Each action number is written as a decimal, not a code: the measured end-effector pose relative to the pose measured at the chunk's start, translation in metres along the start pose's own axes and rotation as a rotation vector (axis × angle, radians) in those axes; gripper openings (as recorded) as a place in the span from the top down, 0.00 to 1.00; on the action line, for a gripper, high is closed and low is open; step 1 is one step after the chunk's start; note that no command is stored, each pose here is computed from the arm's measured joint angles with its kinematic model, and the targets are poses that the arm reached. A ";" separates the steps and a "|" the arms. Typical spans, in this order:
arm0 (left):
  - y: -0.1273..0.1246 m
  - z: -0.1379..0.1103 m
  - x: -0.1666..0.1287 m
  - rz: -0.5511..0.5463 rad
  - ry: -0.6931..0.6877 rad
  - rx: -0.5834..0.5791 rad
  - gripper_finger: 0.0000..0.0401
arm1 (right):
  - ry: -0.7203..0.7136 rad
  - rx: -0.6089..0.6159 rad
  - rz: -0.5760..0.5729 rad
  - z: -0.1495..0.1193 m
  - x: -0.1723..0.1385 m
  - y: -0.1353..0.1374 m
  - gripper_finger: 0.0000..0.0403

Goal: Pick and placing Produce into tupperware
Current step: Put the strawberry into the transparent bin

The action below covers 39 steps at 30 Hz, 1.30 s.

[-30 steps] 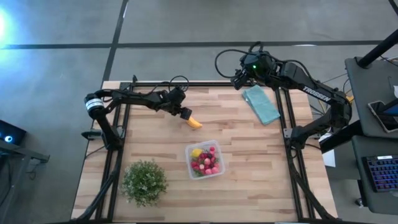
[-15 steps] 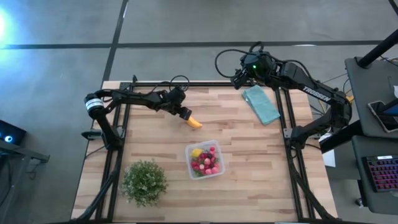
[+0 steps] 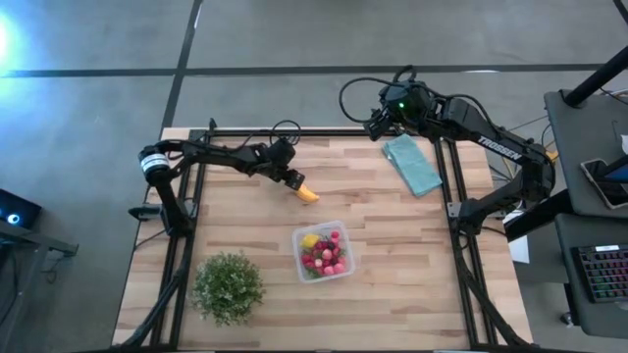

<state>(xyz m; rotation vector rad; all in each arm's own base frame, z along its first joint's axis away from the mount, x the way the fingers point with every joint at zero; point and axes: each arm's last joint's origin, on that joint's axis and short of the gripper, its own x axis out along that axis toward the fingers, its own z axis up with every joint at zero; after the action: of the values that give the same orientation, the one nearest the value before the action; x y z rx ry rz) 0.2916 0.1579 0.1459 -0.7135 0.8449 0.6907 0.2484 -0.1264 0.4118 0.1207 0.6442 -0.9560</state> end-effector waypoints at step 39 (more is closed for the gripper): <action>-0.099 -0.032 -0.107 -0.478 -0.197 0.497 0.69 | 0.100 0.062 0.006 -0.016 0.007 0.004 0.44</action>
<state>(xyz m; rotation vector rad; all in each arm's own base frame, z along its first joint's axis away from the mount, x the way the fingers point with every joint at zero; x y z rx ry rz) 0.3025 0.0494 0.2481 -0.3650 0.5964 0.1048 0.2469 -0.1237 0.3943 0.2262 0.7060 -0.9690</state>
